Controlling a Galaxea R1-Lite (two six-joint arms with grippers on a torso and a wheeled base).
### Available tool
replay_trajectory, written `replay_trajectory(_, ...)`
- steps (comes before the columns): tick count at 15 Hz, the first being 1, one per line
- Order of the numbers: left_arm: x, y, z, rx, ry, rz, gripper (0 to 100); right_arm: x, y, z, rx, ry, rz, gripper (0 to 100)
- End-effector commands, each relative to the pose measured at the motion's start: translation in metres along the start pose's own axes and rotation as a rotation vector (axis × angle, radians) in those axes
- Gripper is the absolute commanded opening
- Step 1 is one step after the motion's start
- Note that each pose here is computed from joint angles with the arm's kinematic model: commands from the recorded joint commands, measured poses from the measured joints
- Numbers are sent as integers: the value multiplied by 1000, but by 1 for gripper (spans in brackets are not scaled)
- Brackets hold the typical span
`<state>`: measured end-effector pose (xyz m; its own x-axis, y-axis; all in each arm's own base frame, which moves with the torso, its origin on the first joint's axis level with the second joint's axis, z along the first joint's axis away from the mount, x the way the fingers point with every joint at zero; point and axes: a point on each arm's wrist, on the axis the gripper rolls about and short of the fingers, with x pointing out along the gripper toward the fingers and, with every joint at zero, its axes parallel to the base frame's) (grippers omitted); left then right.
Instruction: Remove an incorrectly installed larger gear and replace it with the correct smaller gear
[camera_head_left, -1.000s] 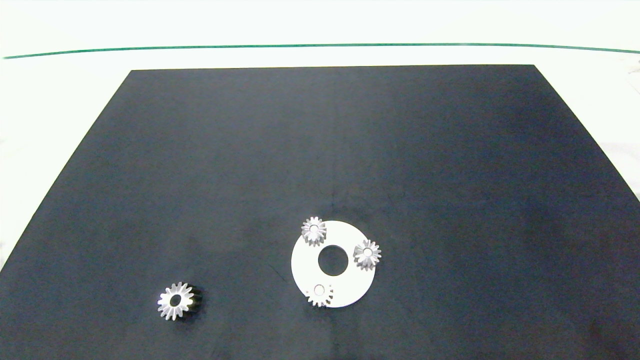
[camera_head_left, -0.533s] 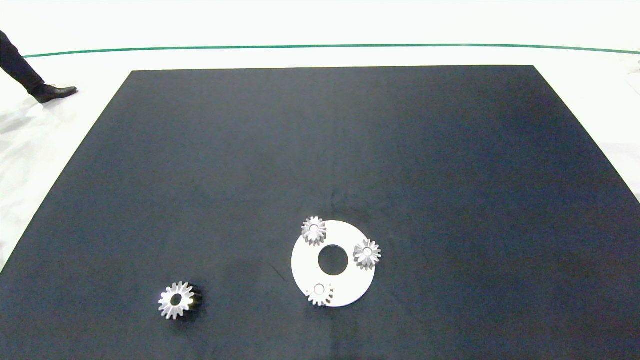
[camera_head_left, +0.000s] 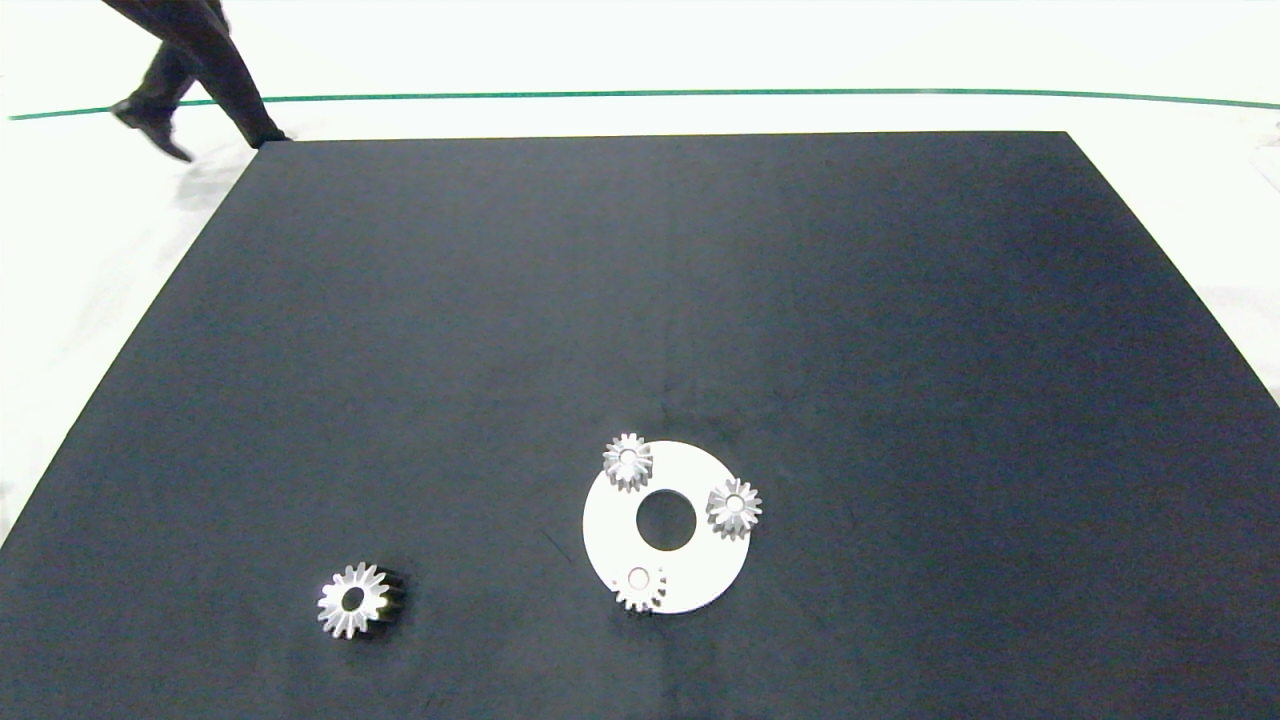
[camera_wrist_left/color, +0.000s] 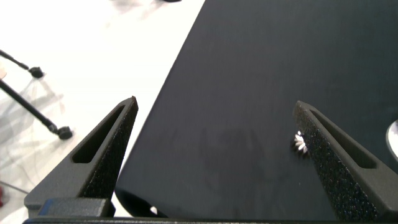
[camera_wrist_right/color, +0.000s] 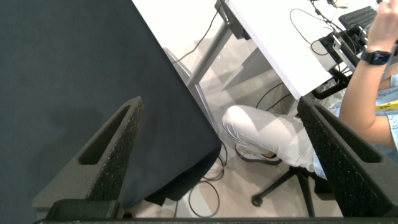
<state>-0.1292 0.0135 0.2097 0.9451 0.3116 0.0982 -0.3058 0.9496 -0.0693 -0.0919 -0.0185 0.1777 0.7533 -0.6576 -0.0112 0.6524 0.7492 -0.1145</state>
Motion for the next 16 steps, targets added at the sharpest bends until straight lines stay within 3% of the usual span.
replay_trajectory(1, -4, -5, -24, 4, 16, -9, 100, -8, -1, -14, 14, -32, -7, 100)
replay_trajectory(2, -2, -5, -27, -26, 28, -10, 100, -7, 1, -17, 18, -24, -3, 100)
replay_trajectory(5, 9, -9, -41, -15, 96, -24, 100, 2, 10, -31, 26, 26, 3, 100)
replay_trajectory(8, 20, -13, -58, 4, 176, -65, 100, 19, 28, -45, 61, -2, 69, 100)
replay_trajectory(10, 25, -16, -65, 4, 204, -131, 100, 32, 43, -61, 71, -46, 178, 100)
replay_trajectory(13, 34, -21, -73, -9, 208, -267, 100, 44, 61, -88, -7, -80, 338, 100)
replay_trajectory(16, 53, -30, -91, -16, 165, -374, 100, 43, 66, -90, -17, -117, 526, 100)
